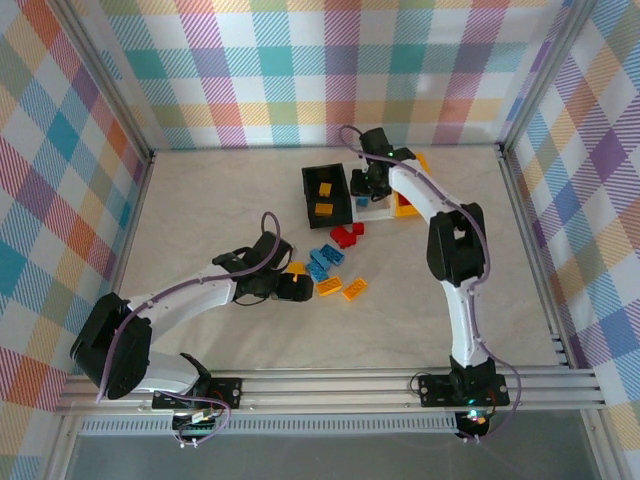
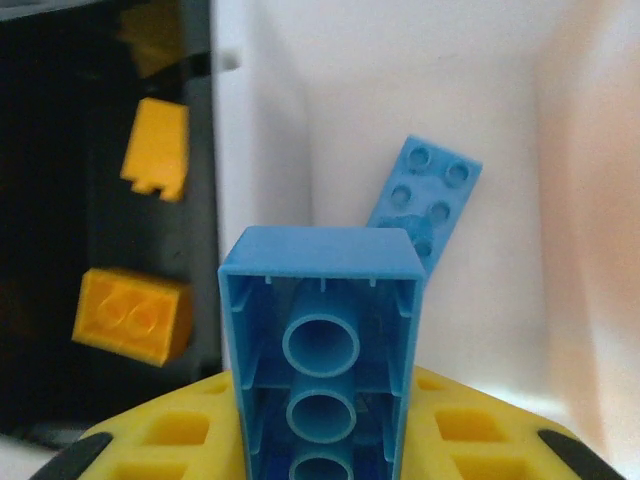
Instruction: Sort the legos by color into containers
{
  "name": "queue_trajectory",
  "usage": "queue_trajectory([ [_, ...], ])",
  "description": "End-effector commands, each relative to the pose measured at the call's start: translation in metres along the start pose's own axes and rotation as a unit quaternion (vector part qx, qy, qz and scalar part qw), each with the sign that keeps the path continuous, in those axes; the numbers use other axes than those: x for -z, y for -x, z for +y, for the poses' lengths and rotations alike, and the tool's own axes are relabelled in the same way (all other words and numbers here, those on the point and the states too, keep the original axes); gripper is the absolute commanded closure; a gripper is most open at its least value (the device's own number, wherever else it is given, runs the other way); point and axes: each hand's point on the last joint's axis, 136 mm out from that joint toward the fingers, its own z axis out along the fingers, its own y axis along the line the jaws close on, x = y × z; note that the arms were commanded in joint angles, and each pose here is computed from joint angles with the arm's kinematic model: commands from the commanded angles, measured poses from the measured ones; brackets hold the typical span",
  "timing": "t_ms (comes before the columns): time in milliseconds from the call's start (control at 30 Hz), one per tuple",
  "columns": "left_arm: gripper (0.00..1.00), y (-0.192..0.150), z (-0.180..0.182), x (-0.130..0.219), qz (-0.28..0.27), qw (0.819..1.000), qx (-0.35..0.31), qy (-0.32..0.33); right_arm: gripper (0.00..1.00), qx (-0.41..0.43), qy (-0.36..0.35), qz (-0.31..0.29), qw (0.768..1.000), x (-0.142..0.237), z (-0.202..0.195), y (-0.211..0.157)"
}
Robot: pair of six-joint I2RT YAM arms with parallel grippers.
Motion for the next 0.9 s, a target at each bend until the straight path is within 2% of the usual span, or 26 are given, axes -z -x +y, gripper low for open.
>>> queue_trajectory([
  [0,0.14,-0.011,0.009,0.001,0.011,1.0,-0.011,0.02,0.67,0.009,-0.004,0.004,1.0,0.003,0.0,0.007],
  [100,0.15,-0.008,0.014,-0.002,0.009,0.999,-0.002,0.036,0.46,0.013,0.0,0.003,1.0,0.006,0.0,0.011],
  [133,0.16,-0.006,0.016,-0.003,0.009,0.999,0.003,0.039,0.43,0.014,0.003,0.001,1.0,0.009,0.001,0.012],
  [233,0.19,0.004,0.013,-0.009,0.008,0.999,0.013,0.037,0.36,0.012,0.016,-0.017,1.0,0.034,0.006,0.014],
  [367,0.25,0.016,0.008,-0.023,0.016,0.999,0.007,0.039,0.34,0.002,0.049,-0.05,0.998,0.083,0.016,0.004],
  [533,0.33,0.024,0.008,-0.041,0.024,0.999,0.009,0.048,0.33,-0.011,0.089,-0.063,0.994,0.127,0.025,-0.05],
  [667,0.38,0.03,0.015,-0.052,0.026,0.997,0.007,0.072,0.33,-0.015,0.094,-0.04,0.995,0.14,0.02,-0.112],
  [867,0.39,0.039,0.022,-0.066,0.028,0.994,-0.005,0.103,0.33,-0.026,0.091,-0.004,0.996,0.152,0.007,-0.192],
])
